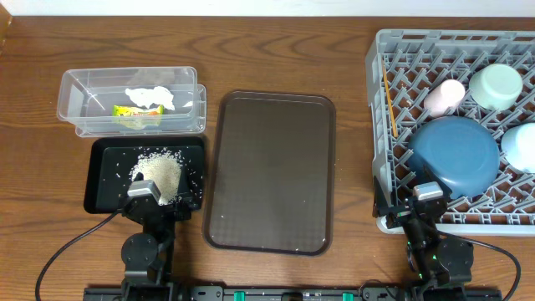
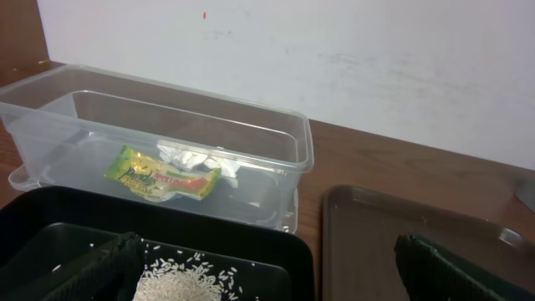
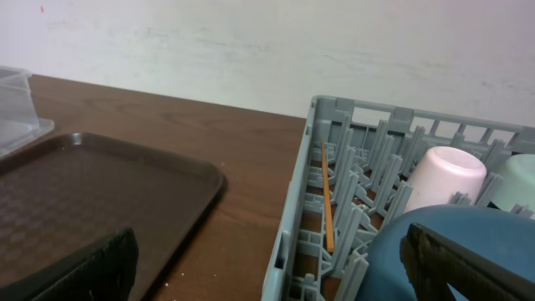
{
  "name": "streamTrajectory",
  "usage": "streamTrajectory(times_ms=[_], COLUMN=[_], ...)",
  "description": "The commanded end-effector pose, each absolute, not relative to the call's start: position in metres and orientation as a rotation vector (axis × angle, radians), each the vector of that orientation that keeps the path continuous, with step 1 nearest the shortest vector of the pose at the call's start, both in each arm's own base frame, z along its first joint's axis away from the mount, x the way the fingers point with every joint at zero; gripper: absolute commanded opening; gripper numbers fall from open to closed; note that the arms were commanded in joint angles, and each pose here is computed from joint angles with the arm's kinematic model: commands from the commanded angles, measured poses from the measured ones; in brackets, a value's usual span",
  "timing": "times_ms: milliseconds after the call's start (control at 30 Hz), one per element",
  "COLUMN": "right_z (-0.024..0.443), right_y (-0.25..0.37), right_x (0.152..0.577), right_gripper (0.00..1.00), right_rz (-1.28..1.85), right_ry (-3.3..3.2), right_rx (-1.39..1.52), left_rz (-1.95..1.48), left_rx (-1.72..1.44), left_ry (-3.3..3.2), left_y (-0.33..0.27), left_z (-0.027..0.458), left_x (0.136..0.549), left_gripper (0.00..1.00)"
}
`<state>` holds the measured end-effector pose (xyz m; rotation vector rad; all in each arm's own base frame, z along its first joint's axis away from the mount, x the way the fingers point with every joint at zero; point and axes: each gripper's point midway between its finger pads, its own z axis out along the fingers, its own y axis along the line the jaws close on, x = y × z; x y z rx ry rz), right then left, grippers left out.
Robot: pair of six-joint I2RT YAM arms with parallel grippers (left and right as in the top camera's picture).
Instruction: Sort waste into correct bins and load items into the dishwasher rack
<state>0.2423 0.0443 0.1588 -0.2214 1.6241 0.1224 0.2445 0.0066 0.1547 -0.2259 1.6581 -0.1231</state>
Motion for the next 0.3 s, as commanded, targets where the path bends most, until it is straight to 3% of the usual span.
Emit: streamTrajectory(times_ms=[0,267], right_z=[0.1589,0.1588], right_y=[0.0462,0.0462], right_x=[0.2416,0.2416], right_gripper=[0.99,0.99], right_rz=[0.125,0.125], right_ry=[1.621,1.622], right_rx=[-0.231,-0.231], left_rz=[-0.087,-0.087], left_rx=[-0.241,-0.241], left_ry=[1.706,1.705], left_y=[0.0113,0.0113], left_z=[0.1375,0.1375], left_x=[0.2435,0.2435], left_gripper=[0.98,0.98])
